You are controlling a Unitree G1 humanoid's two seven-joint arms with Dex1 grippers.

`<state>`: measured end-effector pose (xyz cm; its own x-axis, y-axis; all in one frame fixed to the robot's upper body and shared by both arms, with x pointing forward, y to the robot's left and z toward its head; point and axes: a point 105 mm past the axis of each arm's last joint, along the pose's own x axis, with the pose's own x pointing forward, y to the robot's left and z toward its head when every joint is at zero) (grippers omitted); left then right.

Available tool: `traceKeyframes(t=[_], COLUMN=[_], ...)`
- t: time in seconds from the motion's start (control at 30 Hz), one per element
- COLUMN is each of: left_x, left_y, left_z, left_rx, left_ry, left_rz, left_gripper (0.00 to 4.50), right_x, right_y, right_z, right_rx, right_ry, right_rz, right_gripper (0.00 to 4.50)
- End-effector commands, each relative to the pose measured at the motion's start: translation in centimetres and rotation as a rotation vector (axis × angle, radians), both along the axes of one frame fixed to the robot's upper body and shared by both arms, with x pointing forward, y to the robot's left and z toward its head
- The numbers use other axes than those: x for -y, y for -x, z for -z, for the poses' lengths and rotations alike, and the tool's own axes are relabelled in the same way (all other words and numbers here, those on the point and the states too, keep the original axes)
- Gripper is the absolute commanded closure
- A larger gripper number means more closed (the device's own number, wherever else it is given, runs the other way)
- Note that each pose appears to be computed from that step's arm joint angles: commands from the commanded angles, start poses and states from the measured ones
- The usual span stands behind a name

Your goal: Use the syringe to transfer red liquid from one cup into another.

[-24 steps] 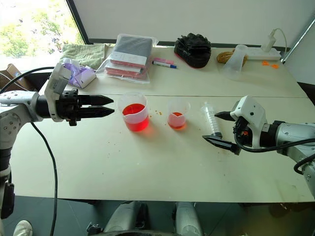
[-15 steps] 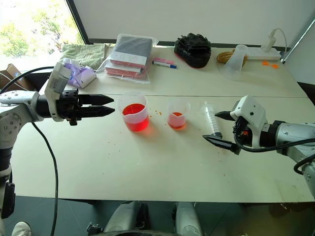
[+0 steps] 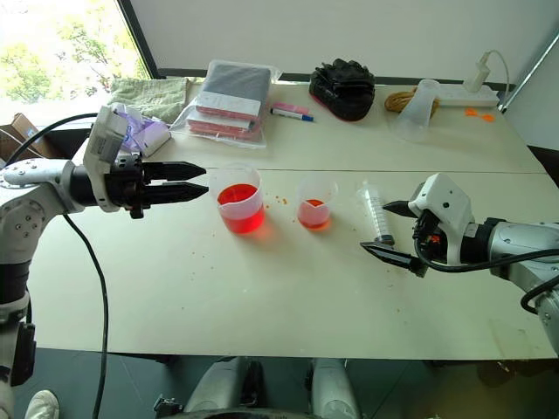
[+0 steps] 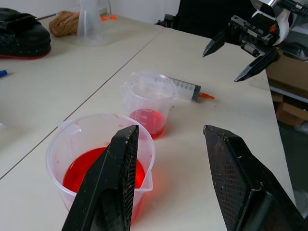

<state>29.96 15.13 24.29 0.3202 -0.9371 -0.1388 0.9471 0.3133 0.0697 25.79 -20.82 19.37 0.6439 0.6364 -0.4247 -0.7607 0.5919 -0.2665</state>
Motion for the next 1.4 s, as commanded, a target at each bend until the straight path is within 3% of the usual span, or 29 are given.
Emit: traceKeyframes(t=[0.03,0.37,0.53,0.67,0.97,1.4], left_x=[0.0,0.5,0.8,1.0,1.4,0.9], left_y=[0.1,-0.1,-0.5,-0.6,-0.6,0.2], left_z=[-1.2,-1.5,-2.0,-1.9,-2.2,-1.7], left_rx=[0.056,0.070,0.083,0.085,0.109,0.111], left_ry=[-0.002,-0.002,-0.005,-0.010,-0.006,-0.013], left_rz=[0.007,0.050,0.073,0.087,0.089,0.051], left_gripper=[2.26,2.26,2.26,2.26,2.26,2.26], right_x=[0.3,0.8,1.1,1.0,0.9,0.3], right_y=[0.2,-0.9,-3.4,-6.3,-11.1,-11.8], right_z=[-1.3,-2.7,-3.5,-3.7,-2.0,1.4], right_rx=[0.063,0.055,-0.079,-0.279,-0.572,-0.695], right_ry=[0.024,-0.066,-0.066,-0.133,-0.098,0.056], right_rz=[0.004,0.131,0.292,0.452,0.679,0.781], right_gripper=[0.05,0.05,0.05,0.05,0.05,0.05])
